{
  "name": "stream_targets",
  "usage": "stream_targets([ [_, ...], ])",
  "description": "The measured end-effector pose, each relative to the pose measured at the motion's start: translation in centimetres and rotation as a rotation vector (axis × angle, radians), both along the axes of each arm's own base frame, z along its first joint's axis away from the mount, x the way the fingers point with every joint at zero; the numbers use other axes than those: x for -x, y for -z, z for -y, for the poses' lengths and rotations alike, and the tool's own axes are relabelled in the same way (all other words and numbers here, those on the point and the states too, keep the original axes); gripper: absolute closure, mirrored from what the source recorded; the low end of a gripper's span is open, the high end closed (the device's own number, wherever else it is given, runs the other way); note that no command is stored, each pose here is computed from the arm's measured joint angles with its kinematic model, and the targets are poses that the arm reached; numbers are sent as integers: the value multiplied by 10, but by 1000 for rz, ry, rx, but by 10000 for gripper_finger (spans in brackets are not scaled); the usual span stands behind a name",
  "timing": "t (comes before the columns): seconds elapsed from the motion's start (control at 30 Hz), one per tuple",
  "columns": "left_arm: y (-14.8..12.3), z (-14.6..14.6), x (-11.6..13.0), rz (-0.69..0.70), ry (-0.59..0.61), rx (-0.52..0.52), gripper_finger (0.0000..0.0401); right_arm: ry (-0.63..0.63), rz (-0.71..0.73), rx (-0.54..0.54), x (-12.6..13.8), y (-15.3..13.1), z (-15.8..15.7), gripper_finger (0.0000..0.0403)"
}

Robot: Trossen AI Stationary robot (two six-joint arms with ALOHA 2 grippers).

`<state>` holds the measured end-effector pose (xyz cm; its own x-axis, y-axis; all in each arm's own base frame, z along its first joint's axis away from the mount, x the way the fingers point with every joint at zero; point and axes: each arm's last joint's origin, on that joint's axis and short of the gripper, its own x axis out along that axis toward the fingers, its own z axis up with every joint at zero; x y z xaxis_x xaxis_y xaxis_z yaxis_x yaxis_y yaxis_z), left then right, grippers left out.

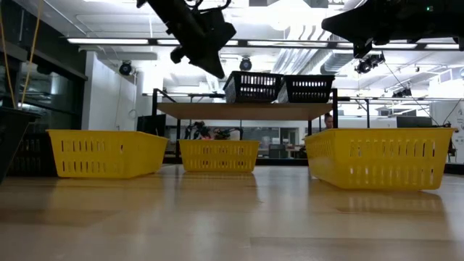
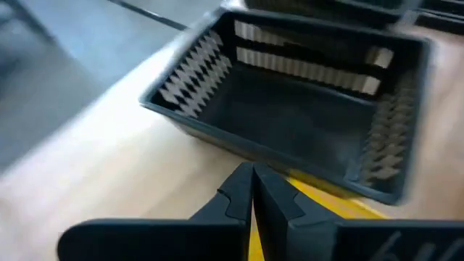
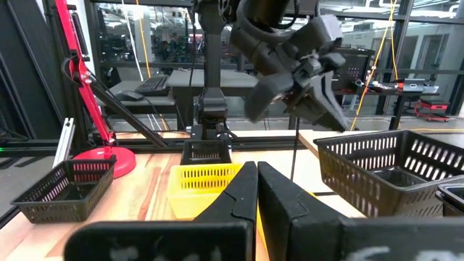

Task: Stack baskets on shelf by color
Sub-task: Put the black bin on the shelf

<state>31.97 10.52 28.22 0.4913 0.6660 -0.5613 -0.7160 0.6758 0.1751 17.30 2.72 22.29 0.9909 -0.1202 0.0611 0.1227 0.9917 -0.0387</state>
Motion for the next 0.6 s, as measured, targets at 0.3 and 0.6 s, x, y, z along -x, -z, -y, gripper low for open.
stream_targets([
  [0.3,-28,33,7,87,90,-31,401,0,-1,1,0,0,0,402],
  [0.6,4,106,-26,242,339,-51,401,-1,-1,-1,0,0,0,402],
])
